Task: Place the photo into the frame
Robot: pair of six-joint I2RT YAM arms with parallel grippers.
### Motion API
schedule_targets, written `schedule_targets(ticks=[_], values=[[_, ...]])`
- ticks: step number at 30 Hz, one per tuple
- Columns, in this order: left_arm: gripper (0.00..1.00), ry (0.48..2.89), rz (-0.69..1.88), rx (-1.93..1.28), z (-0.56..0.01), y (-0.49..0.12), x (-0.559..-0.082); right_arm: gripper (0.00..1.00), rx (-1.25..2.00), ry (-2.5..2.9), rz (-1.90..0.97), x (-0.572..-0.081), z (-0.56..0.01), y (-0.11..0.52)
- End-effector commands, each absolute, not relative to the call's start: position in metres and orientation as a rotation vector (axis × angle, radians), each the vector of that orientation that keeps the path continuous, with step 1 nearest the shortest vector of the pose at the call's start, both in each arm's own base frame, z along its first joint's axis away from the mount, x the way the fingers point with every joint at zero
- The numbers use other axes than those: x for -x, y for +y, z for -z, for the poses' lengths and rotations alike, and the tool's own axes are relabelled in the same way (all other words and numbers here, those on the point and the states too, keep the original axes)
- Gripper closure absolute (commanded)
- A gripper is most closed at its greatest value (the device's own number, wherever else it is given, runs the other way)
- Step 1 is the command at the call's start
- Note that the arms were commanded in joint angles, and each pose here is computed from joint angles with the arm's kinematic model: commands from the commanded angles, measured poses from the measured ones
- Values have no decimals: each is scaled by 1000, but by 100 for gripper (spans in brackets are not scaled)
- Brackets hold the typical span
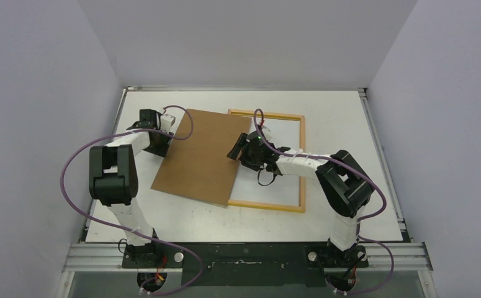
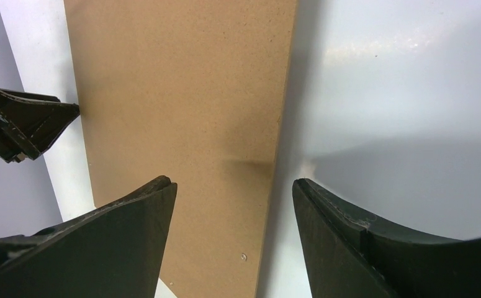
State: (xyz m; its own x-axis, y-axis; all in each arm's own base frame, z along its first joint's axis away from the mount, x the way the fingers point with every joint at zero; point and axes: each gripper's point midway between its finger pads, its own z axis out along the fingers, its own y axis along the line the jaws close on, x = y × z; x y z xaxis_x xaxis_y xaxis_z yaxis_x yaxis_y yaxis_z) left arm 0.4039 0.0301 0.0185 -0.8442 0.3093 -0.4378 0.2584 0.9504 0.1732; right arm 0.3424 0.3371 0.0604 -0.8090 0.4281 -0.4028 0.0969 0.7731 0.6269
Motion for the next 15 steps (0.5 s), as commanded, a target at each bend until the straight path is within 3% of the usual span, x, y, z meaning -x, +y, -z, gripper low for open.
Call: schedule_targets(ticks=[1,10,15], values=[[55,2712,-64,-417,-7,20,-385,31,-379,2378,-882,-353,-67,348],[56,2711,-61,-420,-7,19,-387,35,-395,2379,-951,-351,-63,357],[56,2713,-59,-421,-6,19,-386,44,-378,2333,-1051,-357,-76,372]])
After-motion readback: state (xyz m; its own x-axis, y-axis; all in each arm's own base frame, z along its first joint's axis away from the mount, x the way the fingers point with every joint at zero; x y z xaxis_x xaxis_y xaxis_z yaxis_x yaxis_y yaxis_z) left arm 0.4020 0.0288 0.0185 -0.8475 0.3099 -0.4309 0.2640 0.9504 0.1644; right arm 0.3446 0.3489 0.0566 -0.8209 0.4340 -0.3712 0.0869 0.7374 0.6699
